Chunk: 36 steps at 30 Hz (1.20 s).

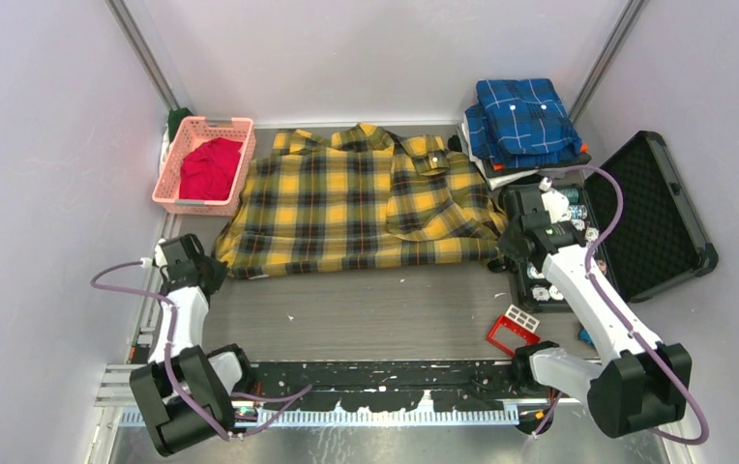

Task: Fold and stack the mixed laundry pile
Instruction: Fold the shirt at the center of the board.

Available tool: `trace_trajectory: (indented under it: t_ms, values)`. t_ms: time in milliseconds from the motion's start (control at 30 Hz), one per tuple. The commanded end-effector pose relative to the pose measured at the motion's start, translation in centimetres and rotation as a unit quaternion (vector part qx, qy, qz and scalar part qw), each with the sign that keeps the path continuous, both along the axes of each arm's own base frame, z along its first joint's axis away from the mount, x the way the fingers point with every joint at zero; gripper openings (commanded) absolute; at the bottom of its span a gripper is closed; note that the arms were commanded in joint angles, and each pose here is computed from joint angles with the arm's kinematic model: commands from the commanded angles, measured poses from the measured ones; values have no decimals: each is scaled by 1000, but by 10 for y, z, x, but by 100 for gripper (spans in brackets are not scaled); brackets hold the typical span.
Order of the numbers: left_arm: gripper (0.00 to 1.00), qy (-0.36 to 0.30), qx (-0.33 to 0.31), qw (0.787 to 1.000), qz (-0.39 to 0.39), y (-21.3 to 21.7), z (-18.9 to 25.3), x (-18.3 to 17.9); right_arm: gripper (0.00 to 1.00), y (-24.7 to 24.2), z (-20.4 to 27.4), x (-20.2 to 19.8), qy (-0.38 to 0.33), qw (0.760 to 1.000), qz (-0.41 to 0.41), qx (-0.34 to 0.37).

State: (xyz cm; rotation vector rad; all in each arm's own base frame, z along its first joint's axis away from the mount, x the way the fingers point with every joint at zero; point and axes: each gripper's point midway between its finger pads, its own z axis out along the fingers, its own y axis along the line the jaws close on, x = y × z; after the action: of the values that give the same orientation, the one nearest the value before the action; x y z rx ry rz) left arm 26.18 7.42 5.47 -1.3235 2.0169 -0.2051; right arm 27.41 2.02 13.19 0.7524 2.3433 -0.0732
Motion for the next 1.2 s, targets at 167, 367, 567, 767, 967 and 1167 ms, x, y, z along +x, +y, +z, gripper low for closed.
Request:
trace_trajectory:
  t_ms: [167,367,567,767,967,1167]
  values:
    - [0,17,11,999,41,3,30,-38,1,-13,-16,-59,25,995,-87,32]
    - [0,50,23,995,86,7,31,-75,1,-5,-29,-86,23,991,-109,81]
    - [96,14,1,997,80,-3,46,-70,50,-9,-8,-101,-35,983,-141,114]
    - [100,-72,28,997,20,-6,104,-43,58,-8,53,-72,-115,981,-105,112]
    - [92,-184,54,975,-115,-43,184,-6,54,28,95,-8,-134,983,-5,123]
    - [87,-176,106,930,-305,-139,208,40,53,70,89,23,-146,981,73,105]
